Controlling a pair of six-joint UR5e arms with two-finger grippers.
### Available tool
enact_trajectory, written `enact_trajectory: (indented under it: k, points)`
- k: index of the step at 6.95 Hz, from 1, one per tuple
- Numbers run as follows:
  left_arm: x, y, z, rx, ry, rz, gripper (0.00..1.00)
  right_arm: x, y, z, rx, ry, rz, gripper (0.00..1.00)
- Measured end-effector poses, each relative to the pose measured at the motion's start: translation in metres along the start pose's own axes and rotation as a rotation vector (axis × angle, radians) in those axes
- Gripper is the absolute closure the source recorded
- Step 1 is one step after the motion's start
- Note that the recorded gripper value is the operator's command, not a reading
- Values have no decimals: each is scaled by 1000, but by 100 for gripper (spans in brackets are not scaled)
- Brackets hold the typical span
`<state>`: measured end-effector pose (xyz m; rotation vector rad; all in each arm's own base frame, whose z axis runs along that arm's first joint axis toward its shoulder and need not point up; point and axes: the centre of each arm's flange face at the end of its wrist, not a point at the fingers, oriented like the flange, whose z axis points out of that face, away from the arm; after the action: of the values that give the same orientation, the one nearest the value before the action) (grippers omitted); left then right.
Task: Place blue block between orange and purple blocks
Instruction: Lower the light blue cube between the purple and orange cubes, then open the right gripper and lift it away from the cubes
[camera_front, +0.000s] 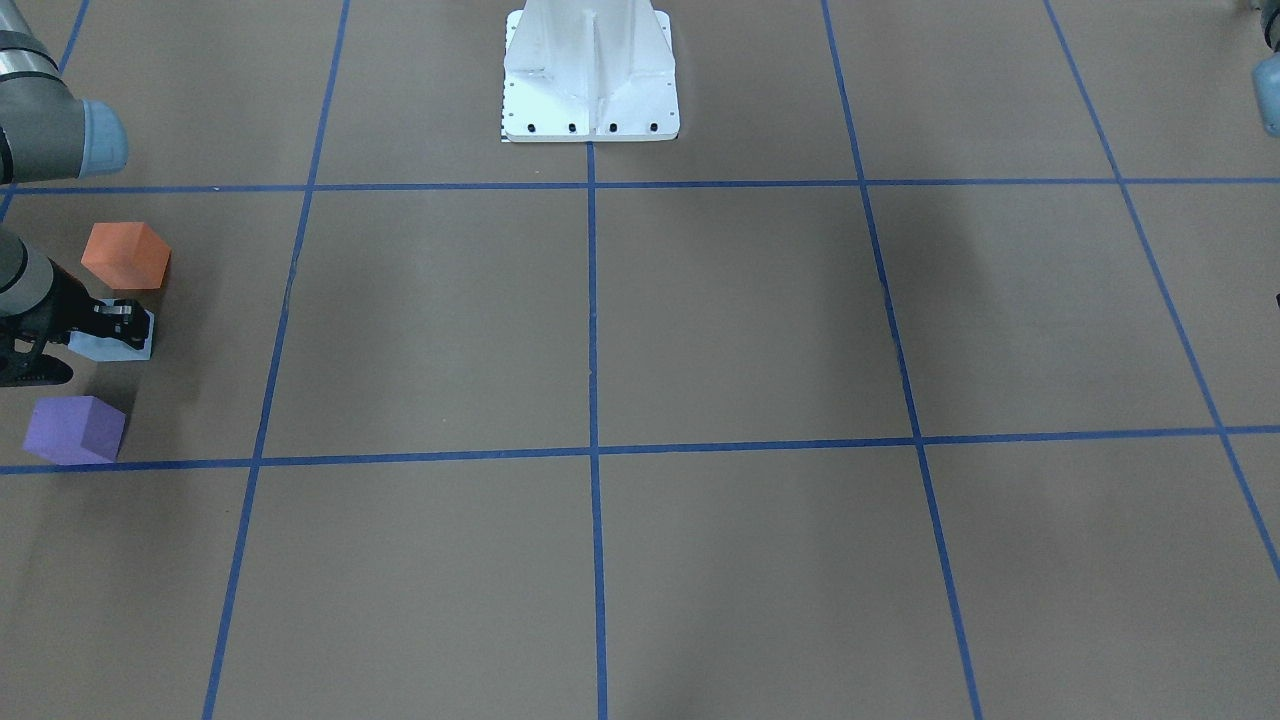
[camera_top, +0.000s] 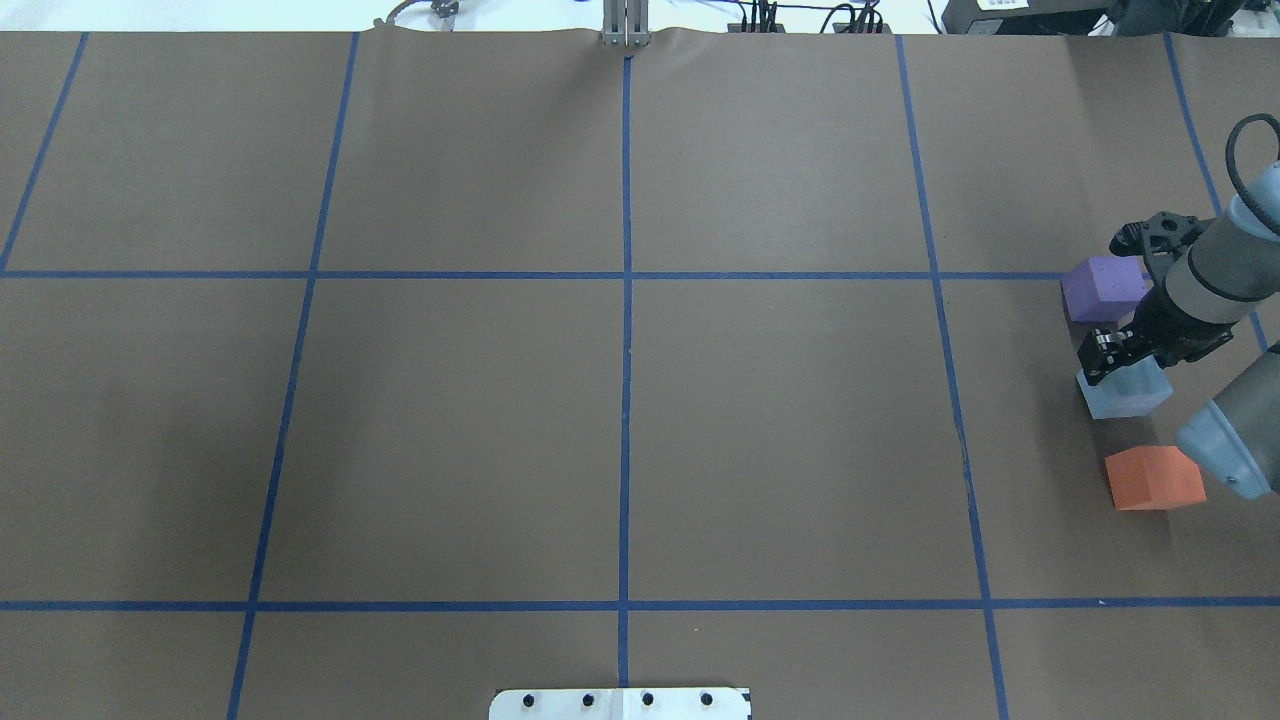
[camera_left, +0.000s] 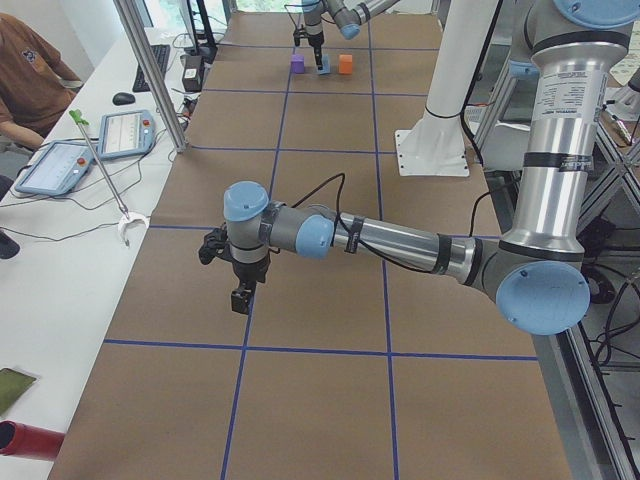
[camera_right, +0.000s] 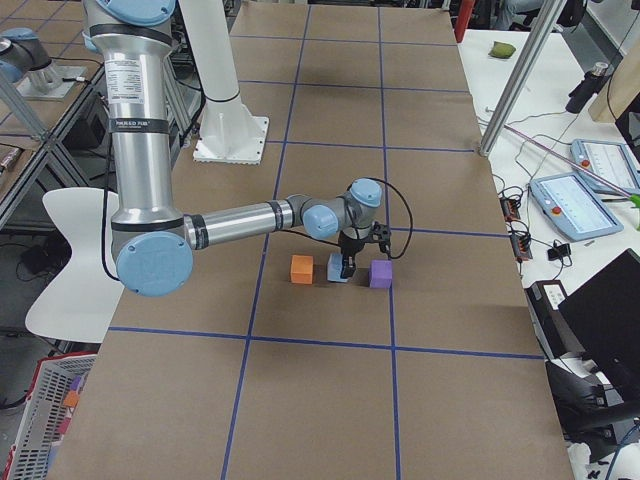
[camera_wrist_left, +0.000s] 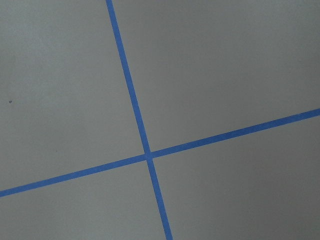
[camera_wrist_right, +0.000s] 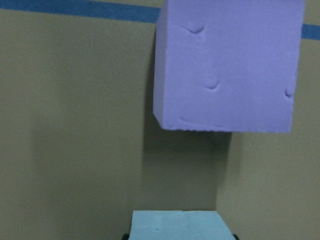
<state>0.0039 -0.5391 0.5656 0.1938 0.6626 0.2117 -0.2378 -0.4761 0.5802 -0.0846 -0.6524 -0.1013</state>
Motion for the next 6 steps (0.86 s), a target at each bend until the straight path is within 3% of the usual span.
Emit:
enact_trajectory:
  k: [3, 4, 6]
  points:
    - [-1, 0, 1, -1, 0, -1, 0, -7, 1, -21, 32, -22, -17, 0]
    - [-1, 0, 2, -3, 0, -1, 0, -1, 5, -45, 66, -39, -8, 0]
    - [-8, 3, 10, -19, 0, 27, 0, 72, 20, -105, 132, -106, -24, 0]
